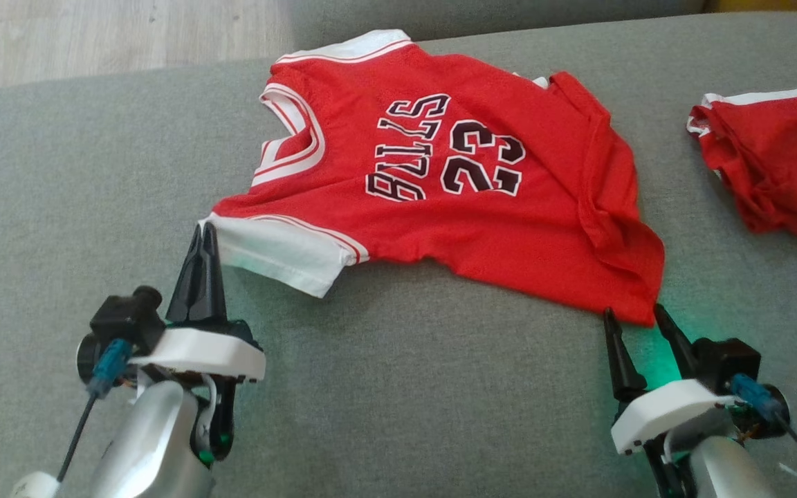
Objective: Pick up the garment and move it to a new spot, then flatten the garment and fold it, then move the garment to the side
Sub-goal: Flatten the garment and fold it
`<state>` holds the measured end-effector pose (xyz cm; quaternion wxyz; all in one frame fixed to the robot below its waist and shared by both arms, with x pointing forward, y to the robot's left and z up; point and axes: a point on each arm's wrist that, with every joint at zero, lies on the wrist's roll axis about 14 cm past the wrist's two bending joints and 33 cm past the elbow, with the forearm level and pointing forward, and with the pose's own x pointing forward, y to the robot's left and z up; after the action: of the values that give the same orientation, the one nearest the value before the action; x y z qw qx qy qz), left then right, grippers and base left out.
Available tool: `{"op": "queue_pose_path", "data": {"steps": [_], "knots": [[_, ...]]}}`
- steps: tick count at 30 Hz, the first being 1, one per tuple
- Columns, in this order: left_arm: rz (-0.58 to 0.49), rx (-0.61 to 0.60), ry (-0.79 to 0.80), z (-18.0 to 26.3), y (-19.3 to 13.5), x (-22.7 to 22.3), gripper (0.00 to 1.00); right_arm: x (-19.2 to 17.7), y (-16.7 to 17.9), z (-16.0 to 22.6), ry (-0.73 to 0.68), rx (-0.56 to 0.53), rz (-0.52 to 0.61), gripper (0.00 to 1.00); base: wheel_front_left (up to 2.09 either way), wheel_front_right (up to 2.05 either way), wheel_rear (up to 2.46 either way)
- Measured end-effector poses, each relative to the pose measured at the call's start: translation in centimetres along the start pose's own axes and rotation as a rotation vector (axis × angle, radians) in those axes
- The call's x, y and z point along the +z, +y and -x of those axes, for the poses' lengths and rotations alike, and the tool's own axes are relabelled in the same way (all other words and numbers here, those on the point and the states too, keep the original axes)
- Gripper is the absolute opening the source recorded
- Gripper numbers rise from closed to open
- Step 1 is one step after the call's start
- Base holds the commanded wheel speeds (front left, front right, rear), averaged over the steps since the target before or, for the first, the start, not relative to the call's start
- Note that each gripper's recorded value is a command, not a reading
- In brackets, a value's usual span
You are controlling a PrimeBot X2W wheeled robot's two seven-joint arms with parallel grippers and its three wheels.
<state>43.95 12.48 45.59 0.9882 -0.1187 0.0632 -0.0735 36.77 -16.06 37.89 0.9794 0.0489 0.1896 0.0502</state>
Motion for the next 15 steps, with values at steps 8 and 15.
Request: {"op": "queue_pose_path", "data": {"steps": [8,15], "knots": [[-0.003,-0.004,0.015,0.0,0.0,-0.5,0.00,-1.0,0.0,-0.7,0.041,0.001,-0.003,1.00,0.00,0.00,0.00],[-0.004,-0.011,0.013,0.0,-0.3,-0.4,0.00,-1.4,-0.2,-0.7,0.053,-0.005,-0.005,1.00,0.00,0.00,0.00]]}}
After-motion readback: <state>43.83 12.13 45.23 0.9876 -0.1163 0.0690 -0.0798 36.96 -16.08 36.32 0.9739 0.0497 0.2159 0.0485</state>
